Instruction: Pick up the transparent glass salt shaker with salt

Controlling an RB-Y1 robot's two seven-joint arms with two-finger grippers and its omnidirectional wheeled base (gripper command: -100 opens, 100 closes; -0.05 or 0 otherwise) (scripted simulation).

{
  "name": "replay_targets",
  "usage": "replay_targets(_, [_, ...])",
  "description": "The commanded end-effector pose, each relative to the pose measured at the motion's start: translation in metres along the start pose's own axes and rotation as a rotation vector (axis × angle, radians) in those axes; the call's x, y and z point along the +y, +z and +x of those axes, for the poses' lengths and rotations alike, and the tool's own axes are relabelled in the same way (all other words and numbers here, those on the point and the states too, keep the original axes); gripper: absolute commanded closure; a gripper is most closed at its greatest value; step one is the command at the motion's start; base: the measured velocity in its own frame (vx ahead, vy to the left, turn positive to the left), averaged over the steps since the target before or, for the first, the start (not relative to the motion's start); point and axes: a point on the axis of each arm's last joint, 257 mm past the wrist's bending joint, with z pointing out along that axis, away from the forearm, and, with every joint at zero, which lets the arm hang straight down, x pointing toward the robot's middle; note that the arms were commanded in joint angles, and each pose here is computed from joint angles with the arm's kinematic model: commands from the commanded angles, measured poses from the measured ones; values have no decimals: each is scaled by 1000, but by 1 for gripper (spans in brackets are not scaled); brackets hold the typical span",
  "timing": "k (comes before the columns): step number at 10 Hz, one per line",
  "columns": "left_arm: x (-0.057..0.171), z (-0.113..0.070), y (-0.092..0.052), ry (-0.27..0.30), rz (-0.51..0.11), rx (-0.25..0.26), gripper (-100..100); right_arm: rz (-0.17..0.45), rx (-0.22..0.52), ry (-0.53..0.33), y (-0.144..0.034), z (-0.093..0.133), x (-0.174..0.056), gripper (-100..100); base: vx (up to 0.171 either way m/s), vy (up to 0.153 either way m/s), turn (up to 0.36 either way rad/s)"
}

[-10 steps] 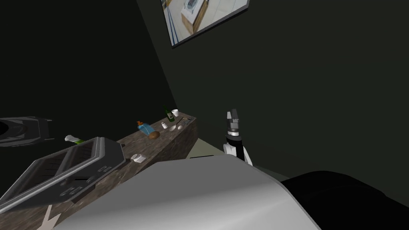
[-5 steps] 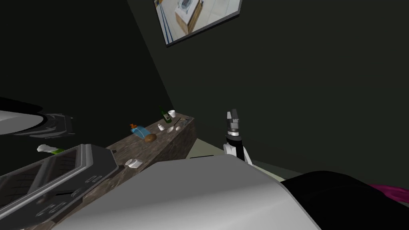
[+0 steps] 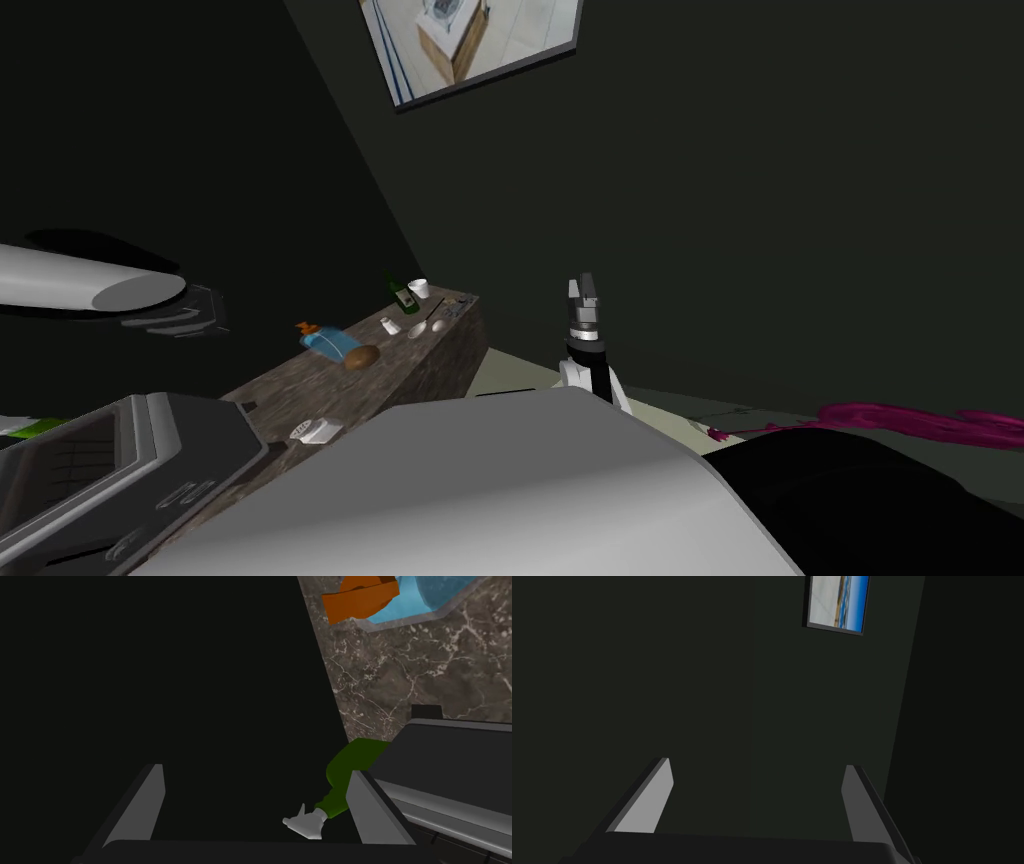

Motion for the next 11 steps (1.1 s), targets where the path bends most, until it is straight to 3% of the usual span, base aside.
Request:
replay_targets(1, [1, 18, 3, 15, -15, 11, -100, 0, 0, 0, 0, 0, 0, 0, -3, 24, 14])
replay_targets(2, [13, 23, 8, -24, -73, 2, -100, 0, 0, 0, 0, 0, 0, 0, -6, 38, -252])
replay_targets(4, [12, 42, 10, -2, -79, 14, -100, 0, 0, 0, 0, 0, 0, 0, -4, 33, -76])
replay_targets(5, [25, 50, 16, -37, -134, 11, -100, 0, 0, 0, 0, 0, 0, 0, 6, 31, -293])
replay_targets(6, [27, 64, 17, -19, -147, 16, -100, 0, 0, 0, 0, 0, 0, 0, 2, 54, -146])
replay_targets(7, [42, 71, 22, -52, -201, 15, -100, 0, 0, 0, 0, 0, 0, 0, -7, 71, -196])
replay_targets(8, [45, 83, 23, -37, -216, 16, -100, 0, 0, 0, 0, 0, 0, 0, -13, 64, -165])
replay_targets(9, [60, 86, 28, -73, -268, 10, -100, 0, 0, 0, 0, 0, 0, 0, -9, 71, -219])
replay_targets(10, [65, 101, 28, -52, -286, 16, -100, 0, 0, 0, 0, 0, 0, 0, 0, 72, -100])
replay_targets(11, [82, 106, 32, -82, -345, 7, -100, 0, 0, 0, 0, 0, 0, 0, 12, 73, -200])
